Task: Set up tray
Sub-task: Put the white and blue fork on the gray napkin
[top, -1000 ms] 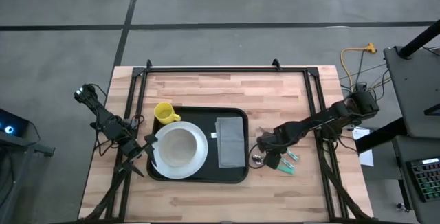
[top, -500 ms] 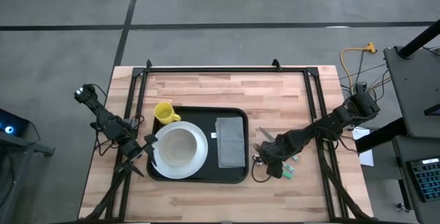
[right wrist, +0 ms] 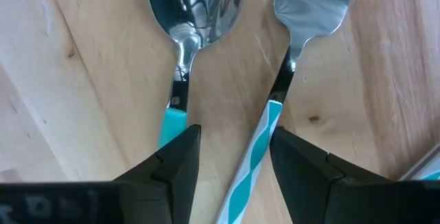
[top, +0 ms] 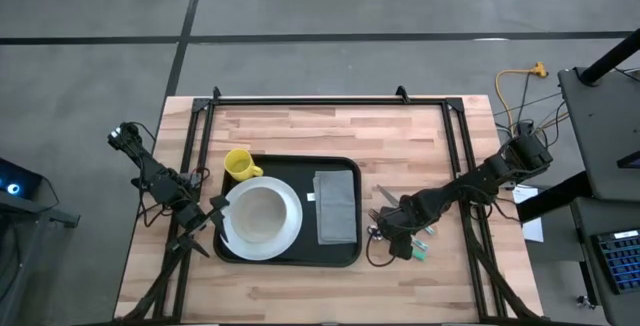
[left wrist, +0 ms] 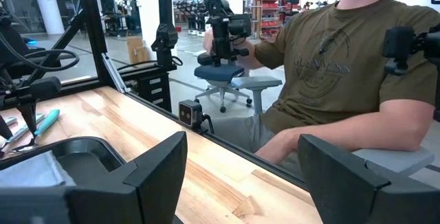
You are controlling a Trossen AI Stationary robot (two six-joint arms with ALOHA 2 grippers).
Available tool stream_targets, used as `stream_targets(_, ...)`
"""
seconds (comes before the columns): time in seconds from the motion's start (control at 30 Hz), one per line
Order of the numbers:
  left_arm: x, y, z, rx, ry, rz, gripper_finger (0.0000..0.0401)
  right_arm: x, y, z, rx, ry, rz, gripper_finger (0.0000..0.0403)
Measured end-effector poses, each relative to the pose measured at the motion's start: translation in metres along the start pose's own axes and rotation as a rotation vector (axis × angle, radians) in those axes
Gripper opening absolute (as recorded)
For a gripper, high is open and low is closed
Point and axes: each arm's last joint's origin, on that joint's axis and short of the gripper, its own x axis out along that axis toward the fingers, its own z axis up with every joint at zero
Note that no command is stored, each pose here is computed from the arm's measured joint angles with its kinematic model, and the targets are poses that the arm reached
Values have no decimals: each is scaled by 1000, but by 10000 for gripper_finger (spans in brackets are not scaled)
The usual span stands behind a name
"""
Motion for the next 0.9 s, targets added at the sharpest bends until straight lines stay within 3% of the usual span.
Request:
stream_targets(0.3, 0, 0, 0, 0, 0, 0, 255, 0, -2, 2, 19, -15, -29, 158)
stream_targets(0.43, 0, 0, 0, 0, 0, 0, 255, 0, -6, 2, 85, 12, -26, 109)
stream_targets(0.57, 0, 0, 0, 0, 0, 0, 255, -1, -9, 5, 133, 33, -7, 28)
stream_targets(0.9, 0, 0, 0, 0, 0, 0, 255, -10, -18, 23, 268, 33, -4, 13)
